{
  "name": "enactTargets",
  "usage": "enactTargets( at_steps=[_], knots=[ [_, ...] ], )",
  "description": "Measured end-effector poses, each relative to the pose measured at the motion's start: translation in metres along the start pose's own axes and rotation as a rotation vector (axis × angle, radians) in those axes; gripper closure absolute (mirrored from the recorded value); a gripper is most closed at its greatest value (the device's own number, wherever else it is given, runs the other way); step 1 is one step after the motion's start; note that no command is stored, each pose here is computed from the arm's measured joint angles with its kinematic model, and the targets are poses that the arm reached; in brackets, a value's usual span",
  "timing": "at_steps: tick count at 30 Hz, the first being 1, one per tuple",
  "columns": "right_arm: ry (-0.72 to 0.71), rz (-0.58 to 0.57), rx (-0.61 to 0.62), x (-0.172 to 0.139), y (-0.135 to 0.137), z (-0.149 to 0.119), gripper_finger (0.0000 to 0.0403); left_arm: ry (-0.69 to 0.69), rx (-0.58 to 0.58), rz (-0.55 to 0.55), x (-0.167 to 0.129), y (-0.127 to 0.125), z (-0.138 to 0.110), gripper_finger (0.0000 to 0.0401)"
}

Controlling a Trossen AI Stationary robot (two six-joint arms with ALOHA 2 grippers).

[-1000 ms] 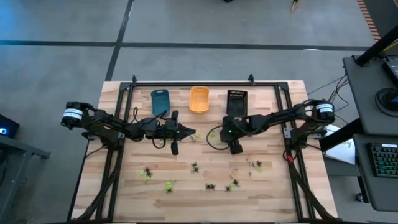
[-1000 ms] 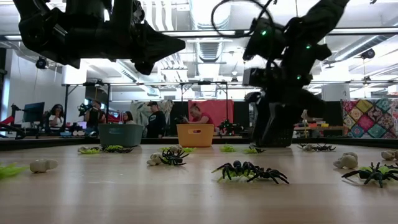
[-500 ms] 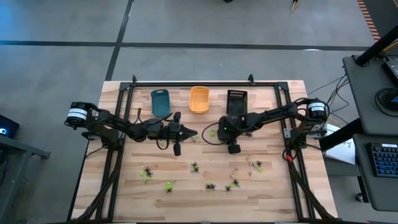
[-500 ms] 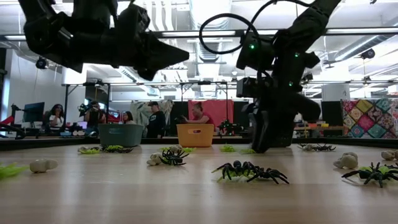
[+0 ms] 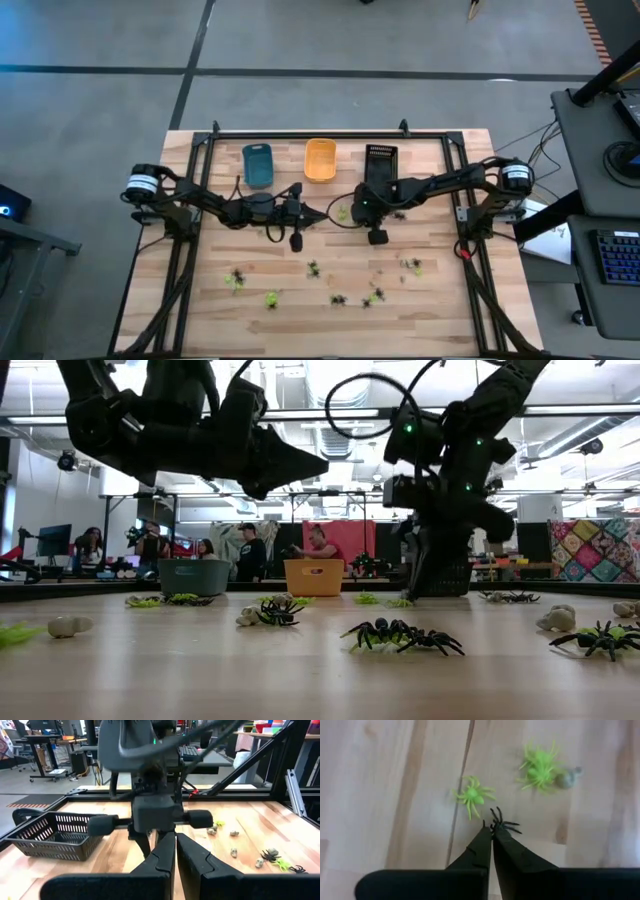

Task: Sort Halloween decoration
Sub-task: Put the black spider toy into the orange bin

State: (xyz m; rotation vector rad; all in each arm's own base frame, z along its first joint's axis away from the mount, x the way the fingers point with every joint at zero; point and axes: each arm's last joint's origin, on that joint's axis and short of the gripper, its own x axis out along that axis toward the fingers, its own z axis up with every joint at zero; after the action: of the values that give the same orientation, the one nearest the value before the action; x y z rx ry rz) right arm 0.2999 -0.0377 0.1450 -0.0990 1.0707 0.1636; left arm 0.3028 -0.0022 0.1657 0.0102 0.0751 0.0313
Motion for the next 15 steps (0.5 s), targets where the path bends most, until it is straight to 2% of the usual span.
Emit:
enactTargets(
  at_steps=[9, 12, 15],
  knots=[
    [-0.085, -0.012, 0.089, -0.019, 0.001, 0.003, 0.0394, 0.023, 0.011, -0.001, 0.000, 0.000, -0.003, 0.0401],
    [-0.090, -0.005, 0.178, -0.020, 0.003, -0.004, 0.0394, 0.031, 0.017, 0.009, 0.002, 0.000, -0.005, 0.0401],
    [-0.105, -0.008, 0.321, -0.020, 0.007, -0.017, 0.0394, 0.048, 0.021, 0.045, 0.011, 0.001, -0.004, 0.0401]
  ],
)
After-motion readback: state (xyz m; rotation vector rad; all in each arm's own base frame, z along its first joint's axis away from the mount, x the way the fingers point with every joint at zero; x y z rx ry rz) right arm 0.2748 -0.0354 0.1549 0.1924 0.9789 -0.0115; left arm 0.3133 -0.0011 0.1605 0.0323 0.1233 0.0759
